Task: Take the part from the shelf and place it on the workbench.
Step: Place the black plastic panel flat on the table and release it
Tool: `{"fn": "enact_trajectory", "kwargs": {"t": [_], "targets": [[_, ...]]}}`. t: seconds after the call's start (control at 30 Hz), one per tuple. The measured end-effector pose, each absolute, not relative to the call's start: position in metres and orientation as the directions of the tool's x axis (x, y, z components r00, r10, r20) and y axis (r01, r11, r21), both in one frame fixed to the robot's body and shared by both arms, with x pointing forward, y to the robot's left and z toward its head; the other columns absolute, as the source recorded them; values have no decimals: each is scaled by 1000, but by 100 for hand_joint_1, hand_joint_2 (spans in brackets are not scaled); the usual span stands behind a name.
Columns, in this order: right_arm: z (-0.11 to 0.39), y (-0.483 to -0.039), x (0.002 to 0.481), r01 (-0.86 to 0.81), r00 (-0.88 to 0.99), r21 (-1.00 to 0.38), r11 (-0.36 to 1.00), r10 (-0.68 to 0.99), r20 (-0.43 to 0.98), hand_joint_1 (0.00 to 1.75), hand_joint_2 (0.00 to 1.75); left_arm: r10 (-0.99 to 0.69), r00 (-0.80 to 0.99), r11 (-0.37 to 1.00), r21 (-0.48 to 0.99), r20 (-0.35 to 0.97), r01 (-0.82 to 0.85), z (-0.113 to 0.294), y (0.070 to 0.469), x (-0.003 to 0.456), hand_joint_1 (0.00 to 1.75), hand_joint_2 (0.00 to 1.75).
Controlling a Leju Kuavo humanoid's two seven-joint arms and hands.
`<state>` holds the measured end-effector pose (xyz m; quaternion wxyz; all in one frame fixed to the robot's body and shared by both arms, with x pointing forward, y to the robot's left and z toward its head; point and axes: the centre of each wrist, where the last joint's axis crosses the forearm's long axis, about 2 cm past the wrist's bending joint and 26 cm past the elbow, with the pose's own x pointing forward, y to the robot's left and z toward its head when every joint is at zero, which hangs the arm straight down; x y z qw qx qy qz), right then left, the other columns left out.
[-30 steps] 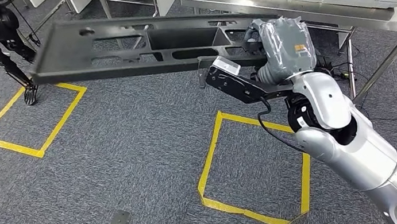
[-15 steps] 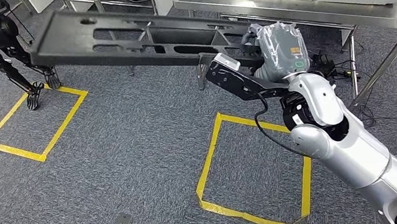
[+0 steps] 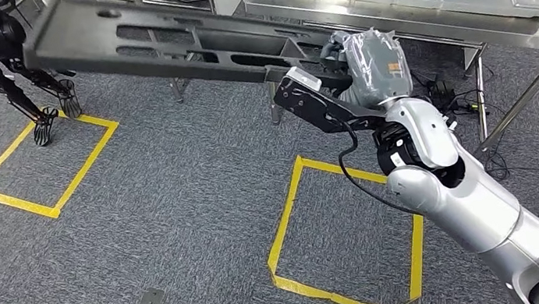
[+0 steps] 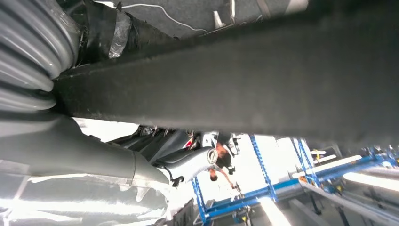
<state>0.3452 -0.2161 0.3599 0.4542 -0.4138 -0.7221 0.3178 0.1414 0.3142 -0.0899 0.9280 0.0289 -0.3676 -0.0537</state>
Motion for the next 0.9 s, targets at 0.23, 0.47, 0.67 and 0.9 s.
{"fn": "enact_trajectory", "kwargs": {"t": [0.23, 0.47, 0.67, 0.9], "targets": [[361, -214, 346, 308, -249, -835, 455, 886, 391, 175, 175, -121, 725, 993, 96, 678, 76, -90, 316, 141, 0, 175], [362, -213, 347, 305, -252, -834, 460, 883, 395, 175, 175, -121, 725, 992, 97, 678, 75, -90, 316, 141, 0, 175], [358, -214, 346, 292, -247, -830, 476, 875, 415, 175, 175, -135, 723, 991, 105, 677, 87, -89, 316, 143, 0, 175], [353, -218, 345, 277, -248, -798, 535, 842, 479, 175, 175, -136, 718, 991, 105, 683, 87, -89, 311, 146, 0, 175]]}}
